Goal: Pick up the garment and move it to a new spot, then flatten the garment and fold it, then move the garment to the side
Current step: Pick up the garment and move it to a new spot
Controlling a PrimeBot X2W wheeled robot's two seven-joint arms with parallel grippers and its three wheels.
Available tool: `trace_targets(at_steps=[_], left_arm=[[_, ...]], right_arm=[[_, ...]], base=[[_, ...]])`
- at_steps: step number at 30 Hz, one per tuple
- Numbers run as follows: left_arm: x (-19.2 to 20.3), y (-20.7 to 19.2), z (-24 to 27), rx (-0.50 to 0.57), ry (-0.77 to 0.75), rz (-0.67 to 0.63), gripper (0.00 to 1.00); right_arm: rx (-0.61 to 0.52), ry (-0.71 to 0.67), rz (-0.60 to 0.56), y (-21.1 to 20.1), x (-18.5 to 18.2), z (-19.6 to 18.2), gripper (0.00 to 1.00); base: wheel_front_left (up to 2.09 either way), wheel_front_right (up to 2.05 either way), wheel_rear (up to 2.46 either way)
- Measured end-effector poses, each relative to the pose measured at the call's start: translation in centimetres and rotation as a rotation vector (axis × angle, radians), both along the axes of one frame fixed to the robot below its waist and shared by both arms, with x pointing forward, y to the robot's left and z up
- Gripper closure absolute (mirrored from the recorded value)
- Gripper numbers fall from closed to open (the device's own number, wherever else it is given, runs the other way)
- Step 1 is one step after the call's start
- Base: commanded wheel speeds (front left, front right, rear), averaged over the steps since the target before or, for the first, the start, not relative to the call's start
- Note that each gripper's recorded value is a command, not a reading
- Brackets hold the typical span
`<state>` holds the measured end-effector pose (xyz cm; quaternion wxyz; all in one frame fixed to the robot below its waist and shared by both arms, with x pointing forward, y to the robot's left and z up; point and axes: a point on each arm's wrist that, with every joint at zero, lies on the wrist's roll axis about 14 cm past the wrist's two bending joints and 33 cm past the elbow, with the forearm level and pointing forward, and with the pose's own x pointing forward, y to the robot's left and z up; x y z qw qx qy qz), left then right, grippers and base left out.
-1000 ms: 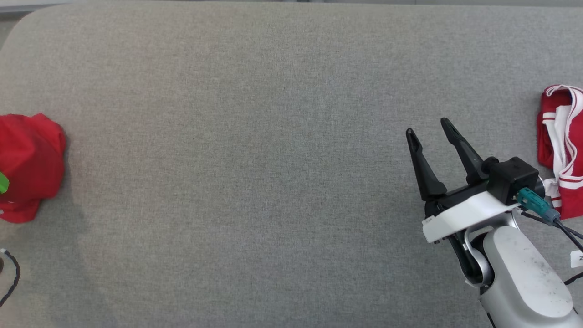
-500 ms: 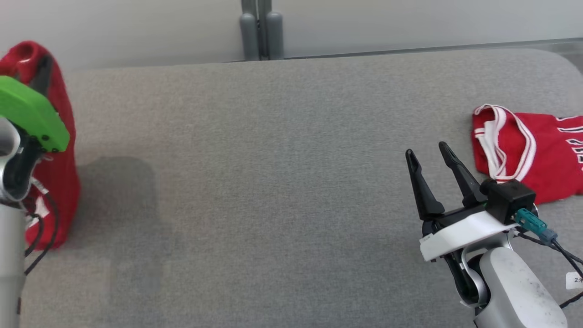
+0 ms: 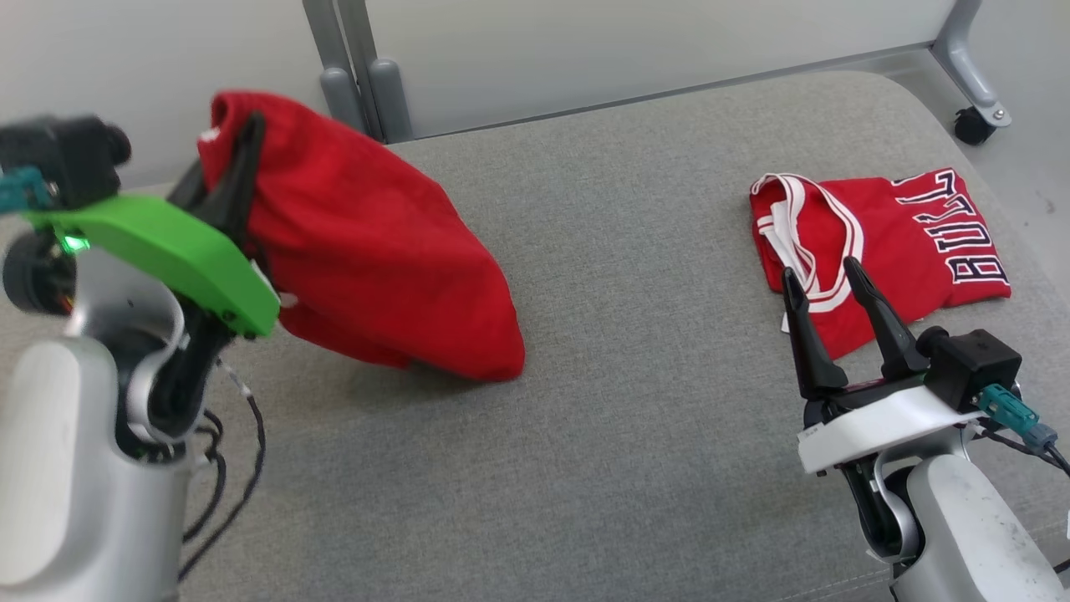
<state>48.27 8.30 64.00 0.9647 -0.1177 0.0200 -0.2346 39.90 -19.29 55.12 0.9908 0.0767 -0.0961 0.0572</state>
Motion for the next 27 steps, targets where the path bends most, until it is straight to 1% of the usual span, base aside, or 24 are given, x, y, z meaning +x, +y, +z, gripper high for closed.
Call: trace_targets(at_steps=[2, 4, 6, 7, 10, 13, 14, 15, 16, 19, 21, 24, 27], left_arm=[[-0.3, 0.2, -3.3, -0.037, 0.073, 0.025, 1.00], [-0.8, 1.4, -8.1, -0.012, 0.168, 0.074, 1.00], [-1.5, 2.4, -12.0, -0.018, 0.245, 0.123, 1.00], [-2.0, 3.0, -14.0, 0.004, 0.275, 0.149, 1.00], [-2.6, 5.4, -17.4, 0.065, 0.295, 0.242, 1.00], [-3.4, 6.6, -19.8, 0.070, 0.320, 0.287, 1.00], [-3.7, 6.9, -20.5, 0.081, 0.329, 0.293, 0.94], [-4.0, 7.1, -21.0, 0.090, 0.329, 0.300, 0.65], [-4.1, 7.3, -21.3, 0.094, 0.330, 0.302, 0.00], [-4.0, 7.2, -20.7, 0.079, 0.277, 0.306, 0.00], [-3.7, 7.3, -19.4, 0.076, 0.212, 0.311, 0.00], [-3.7, 7.8, -17.6, 0.098, 0.132, 0.314, 0.00], [-3.7, 8.2, -14.8, 0.124, 0.023, 0.321, 0.00]], right_arm=[[0.002, 0.017, -0.009, -0.3, -0.1, -0.6, 0.00], [0.004, 0.032, -0.014, -0.4, -0.1, -1.1, 0.00], [0.005, 0.044, -0.015, -0.4, -0.1, -1.5, 0.00], [0.005, 0.050, -0.015, -0.4, -0.1, -1.8, 0.00], [0.001, 0.066, -0.005, -0.1, 0.0, -2.3, 0.00], [-0.003, 0.073, 0.009, 0.3, 0.1, -2.5, 0.00], [-0.007, 0.078, 0.014, 0.4, 0.1, -2.7, 0.00], [-0.009, 0.082, 0.021, 0.6, 0.1, -2.8, 0.00], [-0.009, 0.082, 0.026, 0.8, 0.1, -2.8, 0.00], [-0.011, 0.082, 0.038, 1.1, 0.1, -2.8, 0.00], [-0.016, 0.077, 0.044, 1.2, 0.1, -2.6, 0.00], [-0.018, 0.070, 0.054, 1.5, -0.2, -2.3, 0.00], [-0.019, 0.056, 0.065, 1.9, -0.4, -1.9, 0.00]], base=[[0.00, 0.00, 0.00], [0.00, 0.00, 0.00], [0.00, 0.00, 0.00], [0.00, 0.00, 0.00], [0.00, 0.00, 0.00], [0.00, 0.00, 0.00], [0.00, 0.00, 0.00], [0.00, 0.00, 0.00], [0.00, 0.00, 0.00], [0.00, 0.00, 0.00], [0.00, 0.00, 0.00], [0.00, 0.00, 0.00], [0.00, 0.00, 0.00]])
